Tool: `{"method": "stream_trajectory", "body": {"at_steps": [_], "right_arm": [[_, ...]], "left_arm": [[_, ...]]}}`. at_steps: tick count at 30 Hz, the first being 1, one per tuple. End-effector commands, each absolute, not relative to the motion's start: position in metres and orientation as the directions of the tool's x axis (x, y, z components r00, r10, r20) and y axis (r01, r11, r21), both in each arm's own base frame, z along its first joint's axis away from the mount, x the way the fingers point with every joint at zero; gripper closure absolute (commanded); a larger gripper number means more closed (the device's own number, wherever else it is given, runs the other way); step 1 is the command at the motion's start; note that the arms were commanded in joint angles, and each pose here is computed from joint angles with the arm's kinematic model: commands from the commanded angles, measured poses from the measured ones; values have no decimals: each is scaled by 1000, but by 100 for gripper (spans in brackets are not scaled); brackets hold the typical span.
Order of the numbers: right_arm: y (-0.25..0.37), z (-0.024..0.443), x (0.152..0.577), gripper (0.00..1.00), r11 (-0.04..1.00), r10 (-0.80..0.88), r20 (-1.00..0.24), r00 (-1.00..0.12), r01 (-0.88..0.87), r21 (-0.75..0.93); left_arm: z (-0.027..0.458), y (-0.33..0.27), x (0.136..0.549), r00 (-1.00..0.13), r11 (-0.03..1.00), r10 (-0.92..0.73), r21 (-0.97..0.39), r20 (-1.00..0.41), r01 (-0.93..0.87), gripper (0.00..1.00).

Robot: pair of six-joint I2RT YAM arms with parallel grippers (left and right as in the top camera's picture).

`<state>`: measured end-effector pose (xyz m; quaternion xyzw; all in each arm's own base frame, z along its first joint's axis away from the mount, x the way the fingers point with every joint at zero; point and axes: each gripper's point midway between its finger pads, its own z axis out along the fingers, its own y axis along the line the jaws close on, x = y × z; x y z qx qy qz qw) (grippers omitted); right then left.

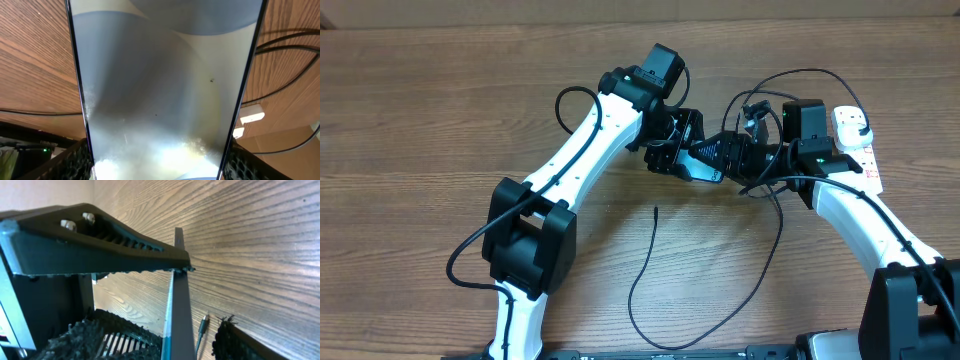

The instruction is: Plug charger to phone and switch on socket

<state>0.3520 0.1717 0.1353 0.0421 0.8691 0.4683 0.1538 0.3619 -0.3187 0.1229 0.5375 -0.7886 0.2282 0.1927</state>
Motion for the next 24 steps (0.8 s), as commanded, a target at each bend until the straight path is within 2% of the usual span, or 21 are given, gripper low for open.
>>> {"method": "stream_trajectory", "body": {"at_steps": [1,12,18,24], "right_arm": [[173,143,356,30,560,216,-253,-943,-93,823],[173,143,356,60,562,212,-256,-943,-97,822],[172,141,356,68,573,218,-255,-942,-88,815],[172,141,356,71,573,218,-255,-942,-88,815]], "left_arm": [[135,-329,362,-347,305,-751,-171,561,-937,96],[136,-335,360,-341,298,-748,-170,570,-939,96],[136,-336,360,-338,297,-747,-168,572,-940,96],[139,-339,359,-341,300,-733,-171,589,-939,96]]}}
